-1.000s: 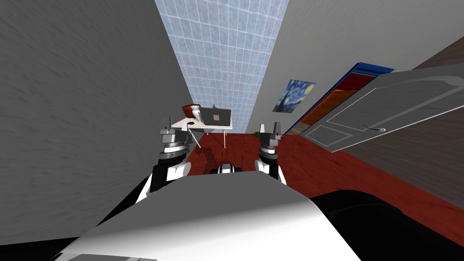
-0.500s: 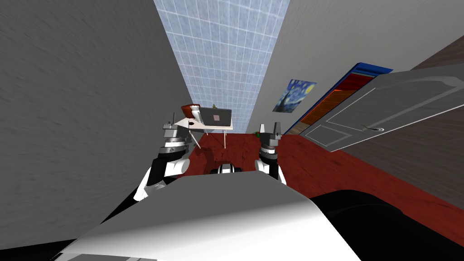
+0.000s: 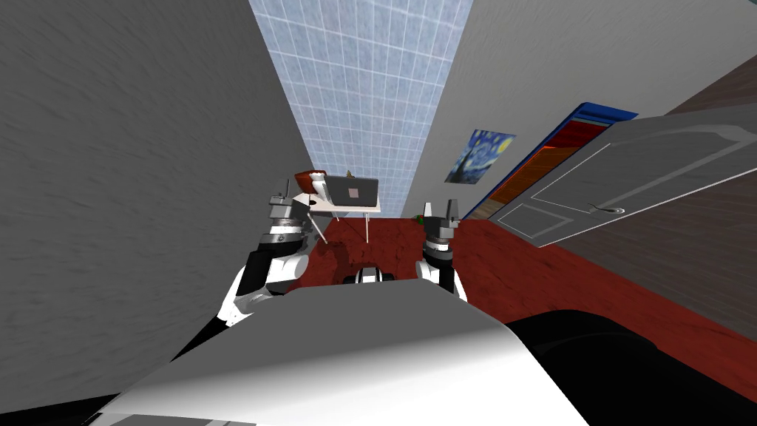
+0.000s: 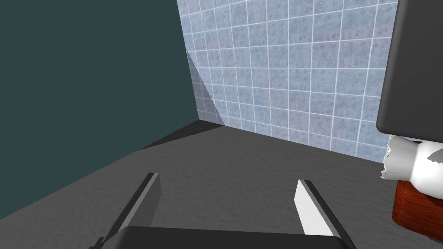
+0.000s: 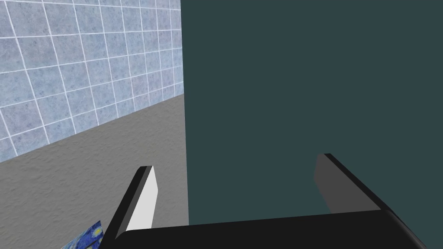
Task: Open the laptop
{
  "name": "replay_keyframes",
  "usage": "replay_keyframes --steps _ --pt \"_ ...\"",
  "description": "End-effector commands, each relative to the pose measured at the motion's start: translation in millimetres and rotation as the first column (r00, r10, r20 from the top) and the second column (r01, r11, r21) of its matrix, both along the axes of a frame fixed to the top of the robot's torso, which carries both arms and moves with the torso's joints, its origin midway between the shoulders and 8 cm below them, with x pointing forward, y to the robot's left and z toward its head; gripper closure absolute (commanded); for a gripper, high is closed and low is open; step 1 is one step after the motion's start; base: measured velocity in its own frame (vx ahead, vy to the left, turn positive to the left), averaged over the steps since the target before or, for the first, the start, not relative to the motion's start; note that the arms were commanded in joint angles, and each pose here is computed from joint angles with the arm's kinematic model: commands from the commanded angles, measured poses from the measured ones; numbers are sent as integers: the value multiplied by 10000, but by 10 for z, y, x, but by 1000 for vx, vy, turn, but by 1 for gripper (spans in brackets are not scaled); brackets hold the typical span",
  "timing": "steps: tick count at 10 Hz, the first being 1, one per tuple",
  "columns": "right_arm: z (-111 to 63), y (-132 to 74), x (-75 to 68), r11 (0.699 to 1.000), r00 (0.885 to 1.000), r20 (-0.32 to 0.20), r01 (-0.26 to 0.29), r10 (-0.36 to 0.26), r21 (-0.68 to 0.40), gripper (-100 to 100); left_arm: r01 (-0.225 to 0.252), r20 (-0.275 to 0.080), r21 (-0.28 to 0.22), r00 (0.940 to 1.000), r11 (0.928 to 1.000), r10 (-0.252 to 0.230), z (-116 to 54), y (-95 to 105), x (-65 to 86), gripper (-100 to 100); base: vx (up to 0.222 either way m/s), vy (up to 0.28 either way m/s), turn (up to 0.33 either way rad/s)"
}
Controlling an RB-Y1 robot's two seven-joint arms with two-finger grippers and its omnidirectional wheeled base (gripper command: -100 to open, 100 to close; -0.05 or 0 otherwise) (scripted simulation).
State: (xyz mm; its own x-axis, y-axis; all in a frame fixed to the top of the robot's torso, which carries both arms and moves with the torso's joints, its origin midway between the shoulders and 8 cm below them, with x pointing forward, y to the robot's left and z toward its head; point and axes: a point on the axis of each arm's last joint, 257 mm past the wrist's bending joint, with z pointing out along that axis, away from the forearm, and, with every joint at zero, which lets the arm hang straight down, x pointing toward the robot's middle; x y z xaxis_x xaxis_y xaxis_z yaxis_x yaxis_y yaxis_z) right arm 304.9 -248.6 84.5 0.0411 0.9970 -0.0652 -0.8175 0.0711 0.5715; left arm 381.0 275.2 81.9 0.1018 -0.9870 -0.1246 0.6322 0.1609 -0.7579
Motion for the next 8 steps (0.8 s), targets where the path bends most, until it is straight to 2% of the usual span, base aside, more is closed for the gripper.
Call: replay_keyframes --steps 1,2,3,4,5,6,7,8 --pt "0 0 0 10000 10000 0 0 0 0 0 -35 -335 26 9994 10000 35 9 10 106 -100 30 22 -11" --pt "0 0 0 10000 10000 0 0 0 0 0 -30 -312 71 9995 10000 32 83 4 143 -100 39 25 -20" --pt "0 0 0 10000 10000 0 0 0 0 0 -60 -561 49 9984 10000 63 32 14 182 -100 31 22 -13" --pt "0 0 0 10000 10000 0 0 0 0 0 -50 -479 89 9988 9999 54 119 5 210 -100 39 22 -17" --pt "0 0 0 10000 10000 0 0 0 0 0 -81 -735 67 9973 9999 86 66 16 249 -100 32 19 -11" --pt "0 0 0 10000 10000 0 0 0 0 0 -94 -840 58 9964 9999 99 44 20 264 -100 9 10 2" --pt "0 0 0 10000 10000 0 0 0 0 0 -100 -879 77 9961 9999 106 106 17 310 -100 21 18 -18" --pt "0 0 0 10000 10000 0 0 0 0 0 -130 -1119 57 9936 9999 135 55 27 344 -100 25 20 -15"
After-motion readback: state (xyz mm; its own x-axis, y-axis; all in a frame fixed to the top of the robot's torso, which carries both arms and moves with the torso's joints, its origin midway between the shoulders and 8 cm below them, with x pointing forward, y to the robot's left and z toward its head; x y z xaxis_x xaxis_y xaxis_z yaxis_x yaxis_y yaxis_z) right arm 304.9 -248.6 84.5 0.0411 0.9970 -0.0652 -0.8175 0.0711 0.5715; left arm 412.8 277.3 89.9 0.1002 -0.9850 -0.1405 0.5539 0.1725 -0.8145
